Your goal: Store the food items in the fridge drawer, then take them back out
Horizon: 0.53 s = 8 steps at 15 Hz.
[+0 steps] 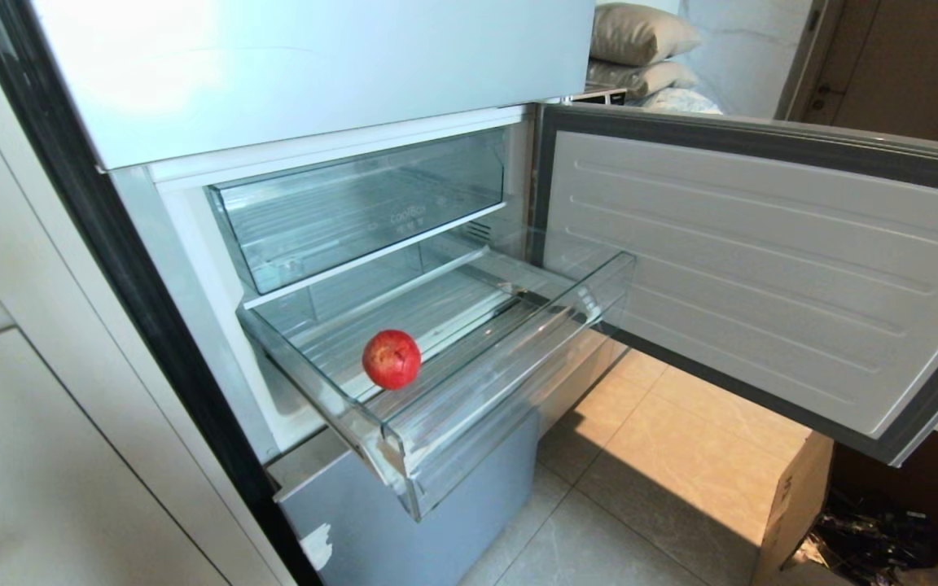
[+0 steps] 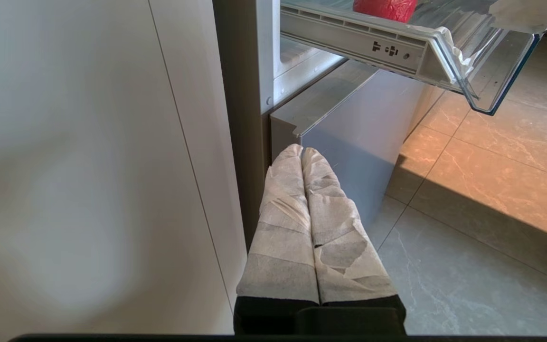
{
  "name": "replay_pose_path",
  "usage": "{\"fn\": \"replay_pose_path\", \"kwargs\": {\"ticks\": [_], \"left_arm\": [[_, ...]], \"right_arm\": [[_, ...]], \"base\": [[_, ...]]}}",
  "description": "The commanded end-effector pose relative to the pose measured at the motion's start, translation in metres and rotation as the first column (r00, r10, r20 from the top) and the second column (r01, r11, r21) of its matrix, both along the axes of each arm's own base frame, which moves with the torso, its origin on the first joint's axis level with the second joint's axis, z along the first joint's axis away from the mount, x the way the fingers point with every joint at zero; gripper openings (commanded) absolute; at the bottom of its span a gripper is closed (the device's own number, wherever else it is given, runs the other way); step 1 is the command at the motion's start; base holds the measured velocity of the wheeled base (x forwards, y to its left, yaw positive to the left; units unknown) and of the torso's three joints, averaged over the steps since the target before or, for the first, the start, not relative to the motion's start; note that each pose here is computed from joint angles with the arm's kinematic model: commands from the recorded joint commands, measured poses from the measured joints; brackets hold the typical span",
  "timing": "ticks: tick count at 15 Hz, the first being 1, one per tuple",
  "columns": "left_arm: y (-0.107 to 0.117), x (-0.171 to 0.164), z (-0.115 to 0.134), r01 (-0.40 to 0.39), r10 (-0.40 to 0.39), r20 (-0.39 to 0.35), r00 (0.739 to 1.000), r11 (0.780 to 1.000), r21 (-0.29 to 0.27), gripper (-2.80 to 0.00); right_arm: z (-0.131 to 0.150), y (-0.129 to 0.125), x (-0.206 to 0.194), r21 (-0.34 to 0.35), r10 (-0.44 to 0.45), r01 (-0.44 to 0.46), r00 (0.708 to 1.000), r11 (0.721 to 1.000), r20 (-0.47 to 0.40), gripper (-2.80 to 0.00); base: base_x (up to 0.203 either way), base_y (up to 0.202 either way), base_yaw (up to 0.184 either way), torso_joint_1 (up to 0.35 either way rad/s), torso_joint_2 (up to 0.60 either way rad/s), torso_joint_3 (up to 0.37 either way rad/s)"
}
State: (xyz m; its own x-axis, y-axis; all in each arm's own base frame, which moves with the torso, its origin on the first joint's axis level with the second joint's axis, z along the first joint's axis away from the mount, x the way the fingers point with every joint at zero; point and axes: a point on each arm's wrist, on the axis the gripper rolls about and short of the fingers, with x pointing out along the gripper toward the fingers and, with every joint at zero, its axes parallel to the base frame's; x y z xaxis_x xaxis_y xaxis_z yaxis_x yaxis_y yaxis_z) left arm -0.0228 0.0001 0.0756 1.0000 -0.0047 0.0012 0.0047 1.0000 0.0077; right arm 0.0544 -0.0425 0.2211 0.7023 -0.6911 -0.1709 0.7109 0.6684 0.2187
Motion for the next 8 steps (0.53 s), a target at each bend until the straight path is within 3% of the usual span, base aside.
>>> {"fn": "replay_pose_path", "kwargs": {"ticks": [1,8], "left_arm": [[0.000,0.000,0.000,0.000,0.000,0.000,1.000,1.000,0.000,-2.80],[0.000,0.000,0.000,0.000,0.000,0.000,1.000,1.000,0.000,-2.80]], "right_arm": [[-0.008,-0.042,0.035,0.095,-0.081,0.092,0.991,0.991,-0.110,-2.80],[-0.026,-0.162,0.095,0.150,-0.216,0.236,0.966,0.960,-0.140,-2.80]], "base": [[0.000,0.000,0.000,0.000,0.00,0.000],[0.000,0.000,0.000,0.000,0.00,0.000]]}}
